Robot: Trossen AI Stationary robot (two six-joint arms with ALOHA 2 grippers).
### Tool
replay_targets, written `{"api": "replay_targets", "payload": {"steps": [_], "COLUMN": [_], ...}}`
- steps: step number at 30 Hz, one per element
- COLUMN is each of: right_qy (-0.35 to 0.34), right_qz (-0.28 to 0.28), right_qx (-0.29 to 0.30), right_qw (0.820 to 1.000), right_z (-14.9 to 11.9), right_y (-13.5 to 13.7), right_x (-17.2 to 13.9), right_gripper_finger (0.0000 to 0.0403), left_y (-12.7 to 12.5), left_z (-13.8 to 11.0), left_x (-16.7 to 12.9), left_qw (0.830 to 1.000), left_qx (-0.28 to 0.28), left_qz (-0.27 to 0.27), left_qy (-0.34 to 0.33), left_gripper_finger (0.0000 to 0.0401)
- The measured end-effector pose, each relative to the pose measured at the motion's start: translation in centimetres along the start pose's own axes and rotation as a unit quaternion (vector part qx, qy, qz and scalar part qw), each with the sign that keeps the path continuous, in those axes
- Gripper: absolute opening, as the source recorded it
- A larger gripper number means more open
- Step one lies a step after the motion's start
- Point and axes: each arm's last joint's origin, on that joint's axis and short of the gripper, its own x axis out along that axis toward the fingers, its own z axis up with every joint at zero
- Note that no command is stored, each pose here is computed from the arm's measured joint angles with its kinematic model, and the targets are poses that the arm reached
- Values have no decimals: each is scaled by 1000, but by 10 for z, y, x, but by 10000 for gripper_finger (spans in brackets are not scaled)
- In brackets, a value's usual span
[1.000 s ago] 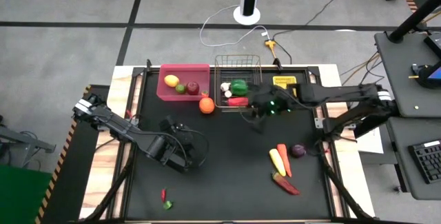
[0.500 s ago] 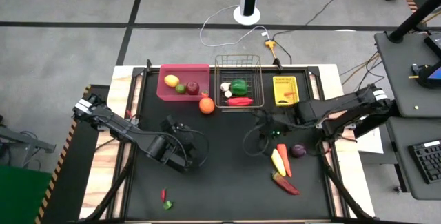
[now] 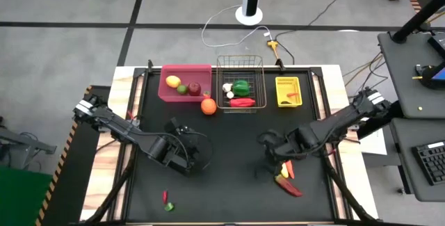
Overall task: Sort produce into baskets
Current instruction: Put the yellow corn into the gold mesh basket
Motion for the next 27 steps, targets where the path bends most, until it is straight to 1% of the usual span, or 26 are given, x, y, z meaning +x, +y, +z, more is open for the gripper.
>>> {"api": "replay_targets", "payload": {"steps": [3,6,12,19,27], "right_qy": [12,26,61,96,94], "right_qz": [-16,-46,-97,-147,-145], "right_qx": [10,17,15,26,34], "right_qw": [1000,998,993,984,984], "right_z": [-7,-11,-13,-17,-20], "right_y": [8,12,16,13,15], "right_x": [10,23,47,57,57], "right_gripper_finger": [199,199,199,199,199], "left_y": [0,0,0,0,4], "left_z": [0,0,0,1,4], "left_x": [0,0,0,1,5], "left_qw": [1000,1000,1000,999,999], "left_qx": [4,7,10,34,38], "left_qz": [-1,-1,-1,3,10], "left_qy": [0,-1,-1,-4,-1], "left_gripper_finger": [295,295,295,295,295]}}
